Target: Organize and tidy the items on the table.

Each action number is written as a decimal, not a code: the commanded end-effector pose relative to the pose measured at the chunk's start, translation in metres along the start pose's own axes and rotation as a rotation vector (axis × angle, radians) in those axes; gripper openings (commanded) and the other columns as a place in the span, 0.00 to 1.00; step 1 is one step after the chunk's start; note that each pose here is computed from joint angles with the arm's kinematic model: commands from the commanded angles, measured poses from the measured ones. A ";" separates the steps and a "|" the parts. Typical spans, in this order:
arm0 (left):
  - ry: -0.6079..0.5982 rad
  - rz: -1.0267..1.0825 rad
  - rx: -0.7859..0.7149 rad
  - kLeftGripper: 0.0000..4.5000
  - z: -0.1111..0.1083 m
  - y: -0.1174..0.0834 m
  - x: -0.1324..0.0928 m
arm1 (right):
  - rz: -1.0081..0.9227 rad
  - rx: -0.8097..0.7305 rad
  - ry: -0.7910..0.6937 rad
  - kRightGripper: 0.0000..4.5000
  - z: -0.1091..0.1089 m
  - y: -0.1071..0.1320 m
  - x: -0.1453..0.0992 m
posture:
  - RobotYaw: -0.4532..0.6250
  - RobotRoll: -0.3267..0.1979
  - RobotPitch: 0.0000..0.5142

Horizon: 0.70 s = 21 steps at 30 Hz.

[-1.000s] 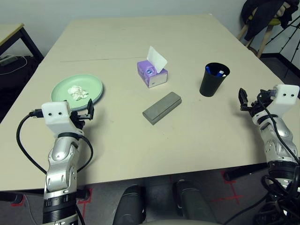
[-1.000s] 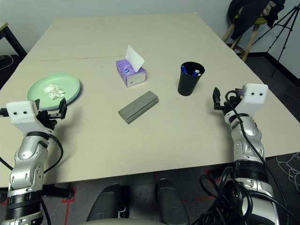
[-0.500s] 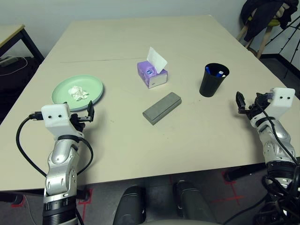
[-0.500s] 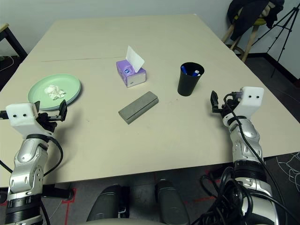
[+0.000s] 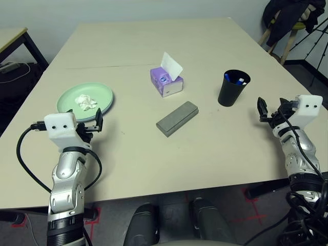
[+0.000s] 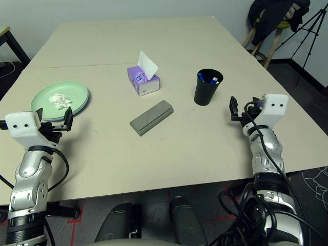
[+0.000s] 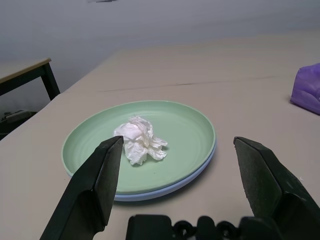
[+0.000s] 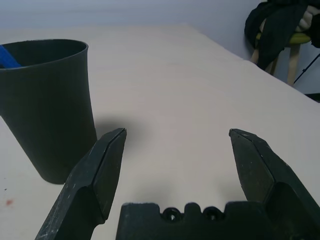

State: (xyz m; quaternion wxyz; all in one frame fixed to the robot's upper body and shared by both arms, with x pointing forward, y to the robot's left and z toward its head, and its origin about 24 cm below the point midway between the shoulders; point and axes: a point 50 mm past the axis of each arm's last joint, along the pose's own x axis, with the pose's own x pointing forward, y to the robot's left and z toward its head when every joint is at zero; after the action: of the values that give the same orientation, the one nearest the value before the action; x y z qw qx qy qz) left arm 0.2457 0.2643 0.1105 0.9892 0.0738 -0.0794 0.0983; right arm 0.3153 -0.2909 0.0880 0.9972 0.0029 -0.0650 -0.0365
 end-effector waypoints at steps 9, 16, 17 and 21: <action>0.014 0.010 -0.035 1.00 -0.004 -0.002 -0.005 | -0.021 -0.033 -0.066 1.00 0.005 -0.001 0.006 | 0.45 0.62 0.12; 0.054 -0.017 -0.061 1.00 -0.006 -0.006 -0.006 | -0.033 -0.044 -0.087 1.00 0.007 -0.002 0.006 | 0.45 0.62 0.13; 0.057 -0.019 -0.064 1.00 -0.007 -0.006 -0.006 | -0.035 -0.045 -0.089 1.00 0.007 -0.003 0.006 | 0.45 0.62 0.13; 0.062 -0.024 -0.066 1.00 -0.007 -0.007 -0.003 | -0.040 -0.051 -0.091 1.00 0.007 -0.003 0.005 | 0.44 0.62 0.13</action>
State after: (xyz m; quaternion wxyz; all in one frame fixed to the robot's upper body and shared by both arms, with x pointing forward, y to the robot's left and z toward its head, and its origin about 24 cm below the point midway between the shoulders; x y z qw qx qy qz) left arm 0.2446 0.2612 0.1017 0.9932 0.0409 -0.0526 0.0951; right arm 0.3191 -0.2916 0.0933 0.9928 -0.0182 -0.1058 -0.0521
